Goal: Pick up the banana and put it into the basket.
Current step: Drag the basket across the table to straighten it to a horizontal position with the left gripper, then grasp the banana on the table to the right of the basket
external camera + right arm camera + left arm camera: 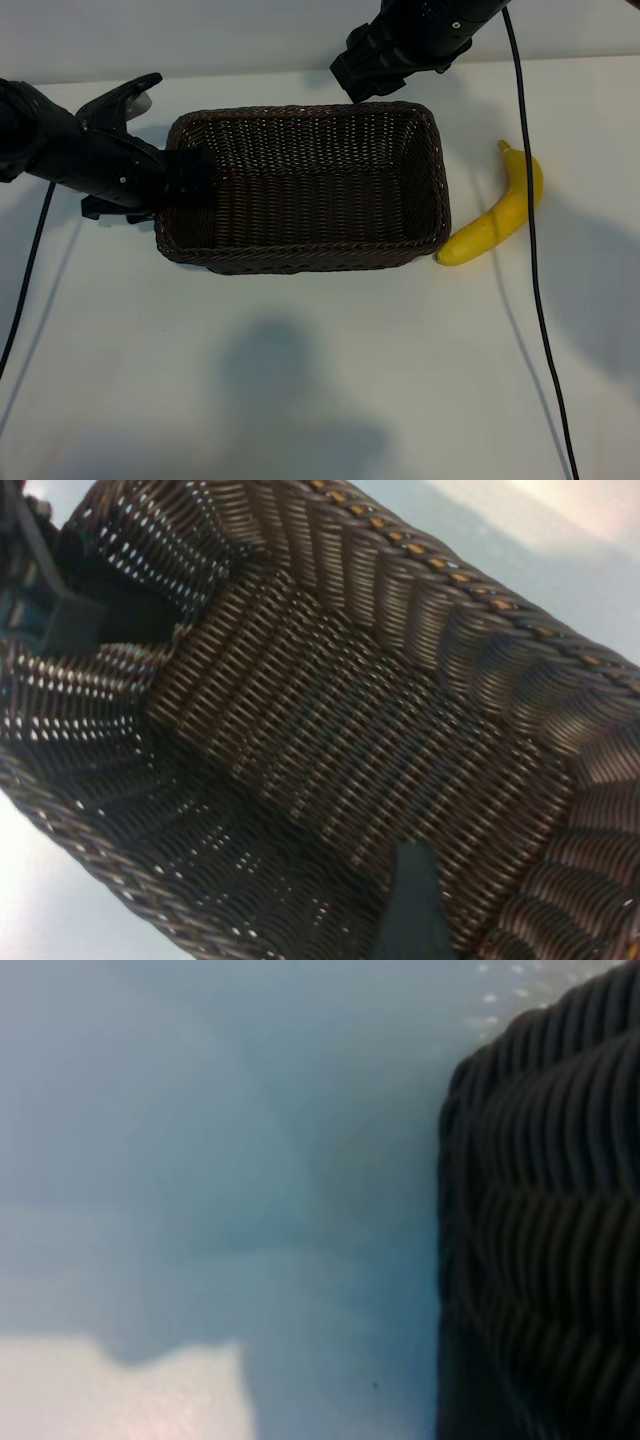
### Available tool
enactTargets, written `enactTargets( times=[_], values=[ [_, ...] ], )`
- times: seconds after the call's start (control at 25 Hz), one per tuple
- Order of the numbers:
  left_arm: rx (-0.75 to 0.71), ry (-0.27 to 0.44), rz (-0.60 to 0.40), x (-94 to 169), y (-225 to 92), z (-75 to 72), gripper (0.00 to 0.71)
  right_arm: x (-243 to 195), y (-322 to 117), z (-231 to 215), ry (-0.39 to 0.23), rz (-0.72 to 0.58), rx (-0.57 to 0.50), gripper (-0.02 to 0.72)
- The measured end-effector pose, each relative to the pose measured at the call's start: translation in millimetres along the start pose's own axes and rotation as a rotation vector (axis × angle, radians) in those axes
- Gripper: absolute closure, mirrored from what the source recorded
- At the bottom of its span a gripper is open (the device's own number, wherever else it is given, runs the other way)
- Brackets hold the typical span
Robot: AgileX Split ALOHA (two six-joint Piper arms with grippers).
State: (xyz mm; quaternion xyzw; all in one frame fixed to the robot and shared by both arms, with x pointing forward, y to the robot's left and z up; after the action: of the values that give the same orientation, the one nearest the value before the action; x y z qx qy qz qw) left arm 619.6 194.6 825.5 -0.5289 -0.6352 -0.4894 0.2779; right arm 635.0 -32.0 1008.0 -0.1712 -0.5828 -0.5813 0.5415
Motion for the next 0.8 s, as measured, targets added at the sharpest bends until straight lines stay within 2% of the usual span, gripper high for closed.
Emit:
enactTargets(
  times=[0.04,0.12,0.52,0.8],
  values=[
    [0.004,-0.004,0.004,0,-1,-0.9,0.134,0,0,0,0.0,0.0,0.0,0.14],
    [0.006,-0.01,0.011,1,-2,-2.2,0.104,0,0,0,0.0,0.0,0.001,0.14],
    [-0.001,-0.022,-0.01,14,2,-9.9,0.109,0,-1,0,0.0,0.003,0.001,0.14],
    [-0.016,-0.027,0.049,22,-9,-13.7,0.109,0,-1,0,0.0,0.005,0.0,0.14]
  ],
)
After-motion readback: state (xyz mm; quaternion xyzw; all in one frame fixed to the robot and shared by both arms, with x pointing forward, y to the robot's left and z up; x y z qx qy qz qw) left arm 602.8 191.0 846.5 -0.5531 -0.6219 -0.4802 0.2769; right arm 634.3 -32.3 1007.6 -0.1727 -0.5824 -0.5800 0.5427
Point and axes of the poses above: a point on each arm's last joint axis where the gripper is mounted, x pointing back along that axis away from the gripper, z along the wrist's bending axis when the last joint is at zero, y = z × x, the point moved 10 cm from there along -x, pointing out along that axis toward the gripper, and after that the axes turned 14 degrees about -x, right-handed, at the moved point
